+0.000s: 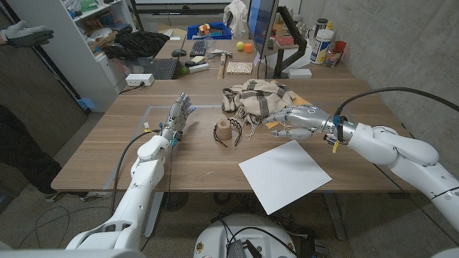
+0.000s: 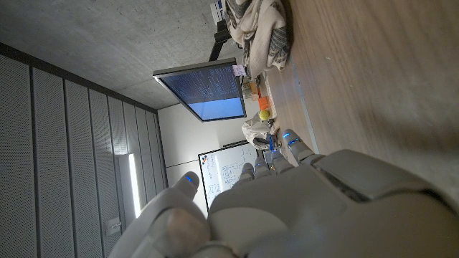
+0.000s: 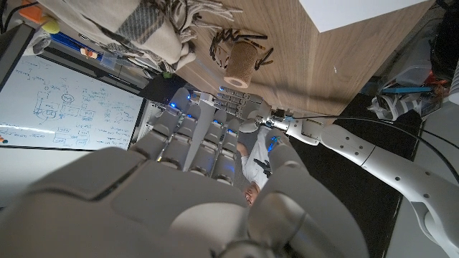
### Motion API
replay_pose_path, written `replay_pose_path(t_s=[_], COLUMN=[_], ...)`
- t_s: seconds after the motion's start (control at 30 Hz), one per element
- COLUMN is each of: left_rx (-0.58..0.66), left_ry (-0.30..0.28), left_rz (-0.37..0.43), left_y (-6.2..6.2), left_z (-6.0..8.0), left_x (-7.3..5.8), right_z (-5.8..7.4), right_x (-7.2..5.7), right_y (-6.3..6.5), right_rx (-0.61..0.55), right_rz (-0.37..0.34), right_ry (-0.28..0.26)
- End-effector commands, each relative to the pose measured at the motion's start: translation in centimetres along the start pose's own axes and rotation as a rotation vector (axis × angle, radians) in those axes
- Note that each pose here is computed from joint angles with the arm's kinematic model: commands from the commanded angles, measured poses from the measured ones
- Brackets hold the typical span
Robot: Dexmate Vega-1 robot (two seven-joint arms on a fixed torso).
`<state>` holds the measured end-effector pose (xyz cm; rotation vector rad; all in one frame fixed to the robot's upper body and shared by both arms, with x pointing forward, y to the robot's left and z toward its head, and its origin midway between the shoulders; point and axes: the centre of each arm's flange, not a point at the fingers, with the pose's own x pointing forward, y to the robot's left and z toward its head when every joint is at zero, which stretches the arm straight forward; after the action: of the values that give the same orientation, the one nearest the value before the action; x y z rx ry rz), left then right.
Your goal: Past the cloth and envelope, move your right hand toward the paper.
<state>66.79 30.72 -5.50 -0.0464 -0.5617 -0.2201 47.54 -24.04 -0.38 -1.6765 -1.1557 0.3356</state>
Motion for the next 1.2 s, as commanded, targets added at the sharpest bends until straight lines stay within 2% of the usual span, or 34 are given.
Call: replay_pose_path(t_s=[0.03, 0.87, 1.2], left_rx=[-0.002, -0.001, 0.000], left_ry=[0.005, 0.013, 0.016], left_rz=[0.005, 0.003, 0.004], left_y=[0.4, 0.9, 0.9], left_z=[-0.2, -0.4, -0.4], left_x=[-0.2, -0.1, -0.2], right_z=[0.2, 0.5, 0.5], right_x=[0.3, 0.9, 0.9], right_y=[0.8, 2.1, 2.2], right_rx=[-0.009, -0.008, -0.005], right_rz=[0.032, 0.089, 0.089], right_ry=[0.002, -0.010, -0.016])
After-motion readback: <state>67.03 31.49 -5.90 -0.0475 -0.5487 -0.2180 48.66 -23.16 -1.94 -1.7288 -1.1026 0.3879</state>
